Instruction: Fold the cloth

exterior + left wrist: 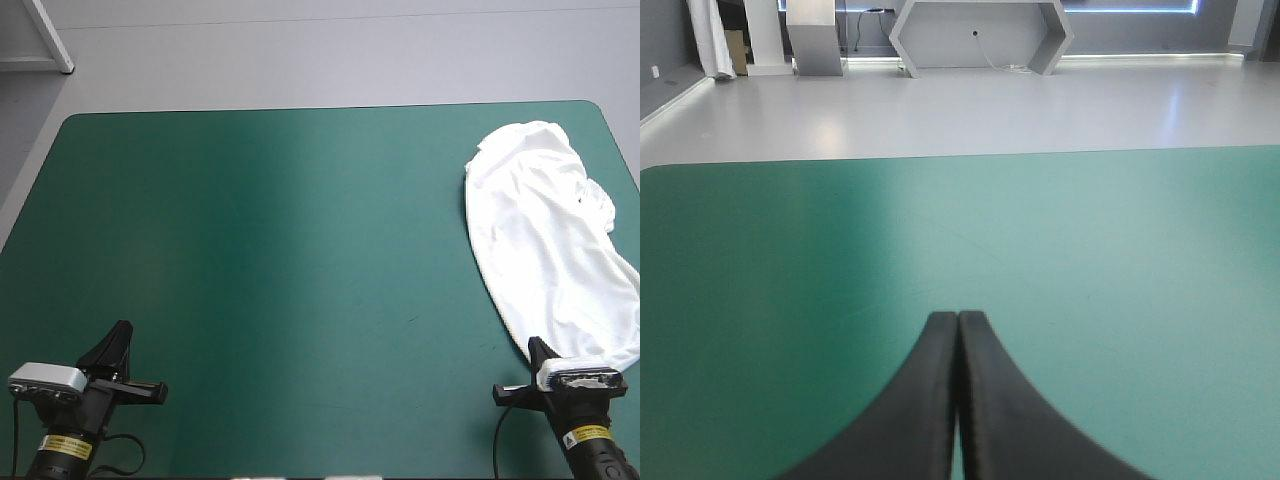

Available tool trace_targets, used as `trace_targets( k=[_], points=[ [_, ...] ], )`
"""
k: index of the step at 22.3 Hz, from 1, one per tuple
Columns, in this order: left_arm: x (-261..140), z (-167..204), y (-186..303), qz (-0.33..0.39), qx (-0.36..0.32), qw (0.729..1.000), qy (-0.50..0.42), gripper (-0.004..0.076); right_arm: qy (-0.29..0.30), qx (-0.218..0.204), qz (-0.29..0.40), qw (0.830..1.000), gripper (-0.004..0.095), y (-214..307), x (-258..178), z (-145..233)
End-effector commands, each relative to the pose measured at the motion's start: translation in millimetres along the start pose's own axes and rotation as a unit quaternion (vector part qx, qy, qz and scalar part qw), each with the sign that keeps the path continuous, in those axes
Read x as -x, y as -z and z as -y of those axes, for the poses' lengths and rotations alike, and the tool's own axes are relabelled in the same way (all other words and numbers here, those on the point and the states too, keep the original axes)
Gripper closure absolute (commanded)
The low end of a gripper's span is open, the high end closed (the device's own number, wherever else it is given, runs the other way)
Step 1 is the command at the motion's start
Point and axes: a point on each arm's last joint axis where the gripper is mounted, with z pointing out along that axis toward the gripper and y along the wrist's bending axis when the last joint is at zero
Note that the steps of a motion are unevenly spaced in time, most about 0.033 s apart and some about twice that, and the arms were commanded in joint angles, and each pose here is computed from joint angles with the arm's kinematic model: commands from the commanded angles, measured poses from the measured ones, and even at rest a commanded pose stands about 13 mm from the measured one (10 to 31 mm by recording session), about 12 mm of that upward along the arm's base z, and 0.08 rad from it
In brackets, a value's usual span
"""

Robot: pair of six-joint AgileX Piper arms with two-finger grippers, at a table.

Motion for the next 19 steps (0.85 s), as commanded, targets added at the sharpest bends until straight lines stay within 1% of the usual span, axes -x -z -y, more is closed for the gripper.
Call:
trace_targets(
  k=[1, 3, 4, 5, 6, 8, 9, 10, 12, 14, 16, 17, 18, 19],
  points=[
    [22, 0, 2, 0.020, 0.002, 1.000, -0.008, 0.0734, -0.014, 0.000, 0.045, 0.999, 0.0926, 1, 22, 1],
    [27, -2, -2, -0.025, 0.015, 0.999, -0.039, 0.0734, 0.015, -0.004, 0.019, 1.000, 0.0926, 3, 40, 2],
    [32, -4, -8, -0.072, 0.024, 0.996, -0.056, 0.0734, 0.032, -0.005, 0.009, 0.999, 0.0926, 4, 54, 2],
    [33, -4, -12, -0.095, 0.026, 0.994, -0.057, 0.0734, 0.031, -0.006, 0.015, 0.999, 0.0926, 3, 66, 3],
    [41, -4, -22, -0.122, 0.028, 0.991, -0.056, 0.0734, 0.013, -0.004, 0.028, 1.000, 0.0926, 2, 83, 3],
    [57, -4, -36, -0.134, 0.028, 0.989, -0.058, 0.0734, 0.008, -0.004, 0.045, 0.999, 0.0926, 0, 108, 3],
    [63, -3, -42, -0.133, 0.026, 0.989, -0.059, 0.0734, 0.014, -0.005, 0.055, 0.998, 0.0926, -1, 116, 4],
    [75, -2, -53, -0.127, 0.024, 0.990, -0.062, 0.0734, 0.027, -0.006, 0.081, 0.996, 0.0926, -3, 130, 4],
    [91, -1, -72, -0.133, 0.022, 0.989, -0.066, 0.0734, 0.021, -0.007, 0.120, 0.993, 0.0926, 0, 148, 4],
    [98, 0, -85, -0.141, 0.022, 0.988, -0.065, 0.0734, 0.021, -0.008, 0.137, 0.990, 0.0926, 3, 156, 4],
    [106, 1, -95, -0.152, 0.022, 0.987, -0.049, 0.0734, 0.028, -0.009, 0.134, 0.991, 0.0925, 3, 158, 5],
    [109, 1, -100, -0.162, 0.022, 0.986, -0.042, 0.0734, 0.027, -0.008, 0.120, 0.992, 0.0917, 3, 157, 5],
    [111, 1, -103, -0.166, 0.021, 0.985, -0.036, 0.0734, 0.028, -0.008, 0.111, 0.993, 0.0897, 2, 158, 5],
    [112, 1, -105, -0.168, 0.021, 0.985, -0.034, 0.0733, 0.038, -0.010, 0.102, 0.994, 0.0842, 0, 159, 5]
  ],
)
